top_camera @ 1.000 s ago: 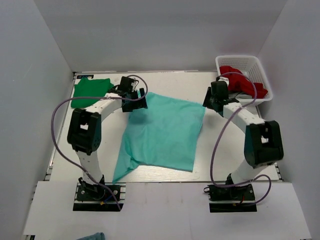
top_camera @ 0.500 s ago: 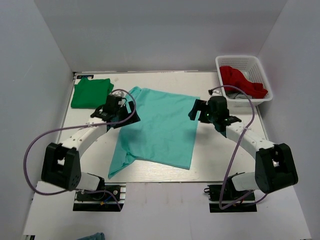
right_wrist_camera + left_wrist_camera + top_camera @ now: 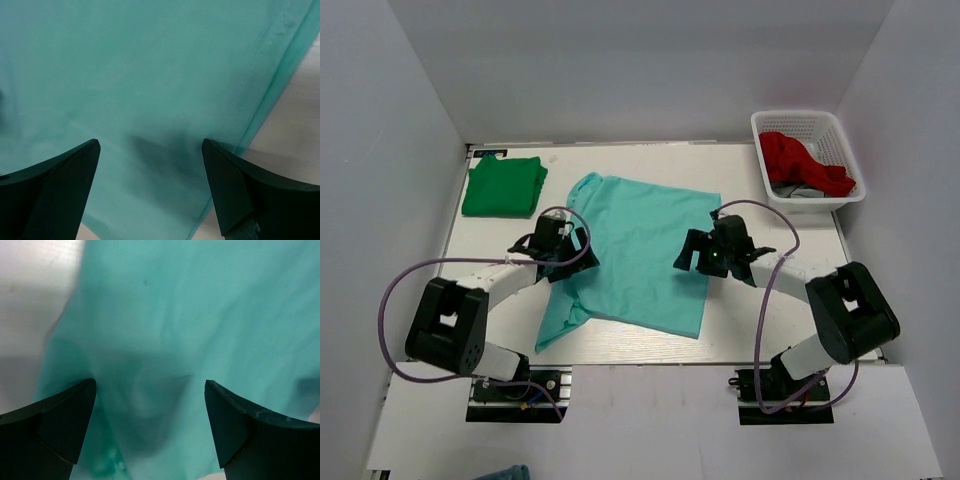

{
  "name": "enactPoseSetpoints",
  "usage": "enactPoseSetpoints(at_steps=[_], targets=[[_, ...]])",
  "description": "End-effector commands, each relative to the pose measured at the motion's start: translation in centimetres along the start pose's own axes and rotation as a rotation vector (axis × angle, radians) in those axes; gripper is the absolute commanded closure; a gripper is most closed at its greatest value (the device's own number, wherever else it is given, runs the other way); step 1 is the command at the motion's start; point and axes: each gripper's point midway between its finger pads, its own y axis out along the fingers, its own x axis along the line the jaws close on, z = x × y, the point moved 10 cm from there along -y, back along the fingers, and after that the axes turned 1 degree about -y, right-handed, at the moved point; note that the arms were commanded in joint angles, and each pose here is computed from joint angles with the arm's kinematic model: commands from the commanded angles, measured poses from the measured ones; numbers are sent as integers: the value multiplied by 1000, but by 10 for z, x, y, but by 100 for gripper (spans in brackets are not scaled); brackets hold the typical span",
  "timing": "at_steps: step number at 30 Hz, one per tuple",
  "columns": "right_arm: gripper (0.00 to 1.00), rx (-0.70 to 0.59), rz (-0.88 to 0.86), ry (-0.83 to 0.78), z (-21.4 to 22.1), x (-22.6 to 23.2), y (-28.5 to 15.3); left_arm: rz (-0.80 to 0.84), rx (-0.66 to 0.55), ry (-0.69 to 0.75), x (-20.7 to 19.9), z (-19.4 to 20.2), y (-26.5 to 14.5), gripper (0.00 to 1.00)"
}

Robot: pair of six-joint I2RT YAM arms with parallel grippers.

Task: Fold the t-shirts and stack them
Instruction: Flatten out the tshirt

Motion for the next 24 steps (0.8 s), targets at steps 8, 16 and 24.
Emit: enactPoseSetpoints(at_steps=[8,16,24], targets=[[9,-5,238,171,-37,-26,38,86,36,71,-32,-42,51,0],[9,-155,259,160,-125,-35,29,50,-62,163,-74,-113,41,0],[9,-241,176,53,-127,-12,-25,-119,-127,-4,-34,-58,-41,0]])
